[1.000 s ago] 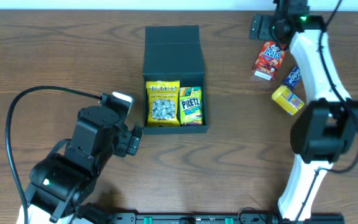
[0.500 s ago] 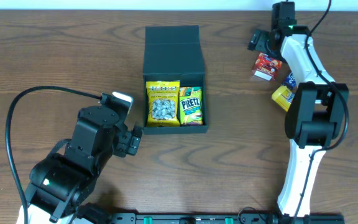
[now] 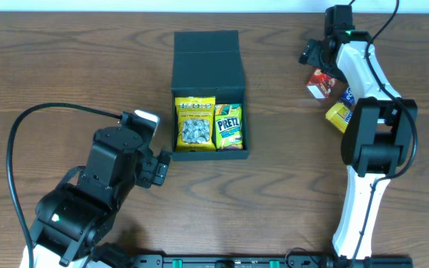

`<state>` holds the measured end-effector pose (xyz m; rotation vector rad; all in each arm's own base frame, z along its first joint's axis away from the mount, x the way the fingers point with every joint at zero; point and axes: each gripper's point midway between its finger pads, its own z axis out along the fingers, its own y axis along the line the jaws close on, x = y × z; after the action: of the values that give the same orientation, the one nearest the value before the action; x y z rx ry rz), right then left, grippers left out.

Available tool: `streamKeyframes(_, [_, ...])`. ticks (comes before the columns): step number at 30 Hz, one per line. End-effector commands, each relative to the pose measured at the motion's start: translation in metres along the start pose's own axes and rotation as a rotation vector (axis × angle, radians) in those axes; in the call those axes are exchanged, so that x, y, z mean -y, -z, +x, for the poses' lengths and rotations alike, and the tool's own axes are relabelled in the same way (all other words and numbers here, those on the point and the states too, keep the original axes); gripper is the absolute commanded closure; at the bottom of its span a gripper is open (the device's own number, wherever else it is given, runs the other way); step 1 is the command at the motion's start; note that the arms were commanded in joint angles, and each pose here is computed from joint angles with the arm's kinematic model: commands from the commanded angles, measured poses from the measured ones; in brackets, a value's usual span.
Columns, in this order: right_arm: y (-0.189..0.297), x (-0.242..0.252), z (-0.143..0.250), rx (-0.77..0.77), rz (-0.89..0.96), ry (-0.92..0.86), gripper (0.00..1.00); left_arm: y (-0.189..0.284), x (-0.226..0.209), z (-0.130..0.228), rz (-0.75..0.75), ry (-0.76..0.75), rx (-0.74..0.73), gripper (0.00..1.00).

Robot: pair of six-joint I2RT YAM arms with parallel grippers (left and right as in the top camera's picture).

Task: Pack container
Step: 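Lower the right gripper onto the red Hello Panda box and grasp it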

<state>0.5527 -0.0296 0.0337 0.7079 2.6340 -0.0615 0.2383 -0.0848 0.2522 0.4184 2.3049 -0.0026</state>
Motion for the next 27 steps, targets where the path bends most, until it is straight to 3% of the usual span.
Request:
streamKeyframes(1, [0.021, -0.003, -0.013, 0.040, -0.021, -0.028, 0.01, 0.002, 0.000, -0.003, 0.001, 0.008, 0.009, 0.05])
streamKeyframes(27, [-0.023, -0.003, 0.030, -0.111, -0.024, 0.010, 0.01, 0.002, 0.000, -0.003, 0.001, 0.009, 0.009, 0.05])
